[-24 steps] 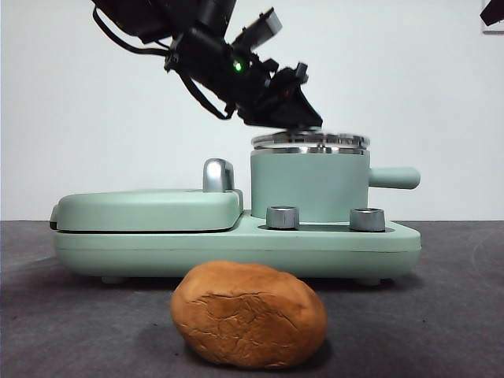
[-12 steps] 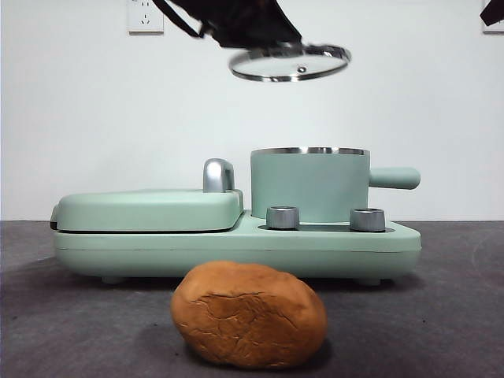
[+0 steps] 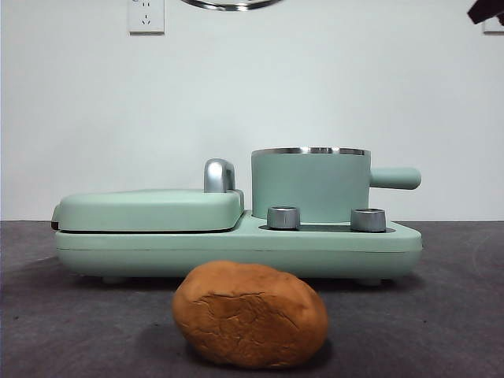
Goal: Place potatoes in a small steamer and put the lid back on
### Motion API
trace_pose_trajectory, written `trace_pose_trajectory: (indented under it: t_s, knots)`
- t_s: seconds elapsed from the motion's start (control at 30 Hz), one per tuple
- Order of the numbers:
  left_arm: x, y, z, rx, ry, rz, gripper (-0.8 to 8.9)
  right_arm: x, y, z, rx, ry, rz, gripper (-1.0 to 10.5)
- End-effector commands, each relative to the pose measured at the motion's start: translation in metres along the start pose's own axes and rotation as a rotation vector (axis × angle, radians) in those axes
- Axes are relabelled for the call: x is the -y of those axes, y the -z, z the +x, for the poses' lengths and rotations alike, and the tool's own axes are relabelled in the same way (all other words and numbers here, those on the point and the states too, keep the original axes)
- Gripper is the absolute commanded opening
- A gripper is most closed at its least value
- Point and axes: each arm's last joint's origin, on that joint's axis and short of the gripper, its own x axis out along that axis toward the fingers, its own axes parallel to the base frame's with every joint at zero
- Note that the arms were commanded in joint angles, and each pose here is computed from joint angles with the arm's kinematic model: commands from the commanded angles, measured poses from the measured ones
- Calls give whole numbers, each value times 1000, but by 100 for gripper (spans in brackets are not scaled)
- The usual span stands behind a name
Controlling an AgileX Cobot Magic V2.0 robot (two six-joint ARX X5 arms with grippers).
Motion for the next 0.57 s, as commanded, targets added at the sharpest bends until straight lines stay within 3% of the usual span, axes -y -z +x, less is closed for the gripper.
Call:
trace_pose_trajectory:
  t_s: [0.03, 0.33, 0.57]
  knots:
    - [0, -5, -15, -40, -9, 11, 18, -5, -6, 3, 4, -64, -18, 413]
    - [10, 8, -77, -45, -99, -1, 18, -30, -15, 37, -109, -305, -81, 417]
    - [23, 44, -116, -63, -157, -84, 18, -59, -17, 73, -250, -437, -167, 458]
